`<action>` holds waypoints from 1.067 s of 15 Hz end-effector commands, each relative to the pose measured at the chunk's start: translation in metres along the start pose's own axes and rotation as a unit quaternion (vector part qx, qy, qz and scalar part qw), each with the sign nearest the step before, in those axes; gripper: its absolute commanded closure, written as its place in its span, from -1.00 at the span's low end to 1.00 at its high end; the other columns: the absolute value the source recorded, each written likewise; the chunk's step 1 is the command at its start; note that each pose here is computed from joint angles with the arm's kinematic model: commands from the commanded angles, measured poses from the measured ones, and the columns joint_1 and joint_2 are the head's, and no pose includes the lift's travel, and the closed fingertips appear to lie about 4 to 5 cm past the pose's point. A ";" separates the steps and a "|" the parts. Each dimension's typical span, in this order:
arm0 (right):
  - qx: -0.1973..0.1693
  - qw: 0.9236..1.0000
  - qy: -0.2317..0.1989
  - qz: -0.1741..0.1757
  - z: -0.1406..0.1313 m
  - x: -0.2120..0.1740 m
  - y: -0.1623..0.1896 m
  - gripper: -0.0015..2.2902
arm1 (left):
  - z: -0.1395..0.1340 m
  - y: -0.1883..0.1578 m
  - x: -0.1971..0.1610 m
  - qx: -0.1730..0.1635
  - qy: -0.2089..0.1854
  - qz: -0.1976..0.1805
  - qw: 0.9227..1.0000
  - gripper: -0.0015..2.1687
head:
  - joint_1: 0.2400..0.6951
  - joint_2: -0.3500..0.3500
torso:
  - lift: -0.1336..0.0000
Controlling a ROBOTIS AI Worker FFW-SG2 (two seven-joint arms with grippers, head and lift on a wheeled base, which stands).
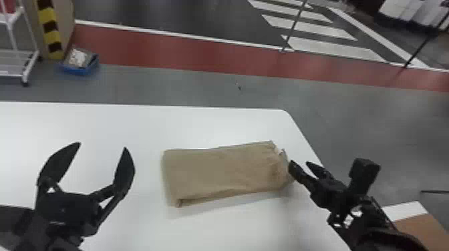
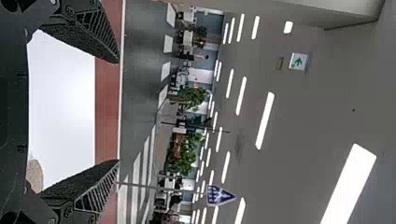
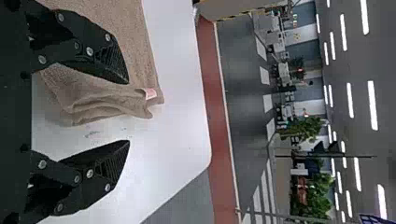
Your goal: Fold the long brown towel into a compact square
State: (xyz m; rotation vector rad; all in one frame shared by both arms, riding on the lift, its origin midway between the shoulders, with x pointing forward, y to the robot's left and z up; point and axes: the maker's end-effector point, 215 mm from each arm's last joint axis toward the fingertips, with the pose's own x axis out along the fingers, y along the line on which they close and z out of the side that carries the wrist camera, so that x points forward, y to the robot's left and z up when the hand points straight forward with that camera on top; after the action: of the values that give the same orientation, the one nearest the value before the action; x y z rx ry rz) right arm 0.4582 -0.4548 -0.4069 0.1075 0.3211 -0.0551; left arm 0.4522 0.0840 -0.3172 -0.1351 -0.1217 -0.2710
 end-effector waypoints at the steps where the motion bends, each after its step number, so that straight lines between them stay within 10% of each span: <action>1: -0.016 0.999 -0.035 0.002 0.027 -0.024 0.007 -0.96 | -0.014 -0.019 0.012 -0.002 0.028 -0.017 0.999 -0.87 | 1.00 -1.00 | -0.87; 8: -0.047 0.995 -0.092 0.008 0.060 -0.066 0.022 -0.96 | -0.084 -0.063 0.048 -0.003 0.153 -0.057 0.987 -0.78 | 1.00 -1.00 | -0.87; 16: -0.053 0.994 -0.097 0.016 0.048 -0.053 0.027 -0.96 | -0.164 -0.080 0.031 -0.004 0.288 -0.091 0.953 -0.69 | 1.00 -1.00 | -0.87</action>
State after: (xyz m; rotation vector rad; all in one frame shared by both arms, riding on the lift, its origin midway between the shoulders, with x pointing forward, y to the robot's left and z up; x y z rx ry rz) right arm 0.4217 -0.4319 -0.3385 -0.0008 0.1227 -0.0174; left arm 0.4767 -0.0219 -0.4617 -0.0340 0.4377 -0.4785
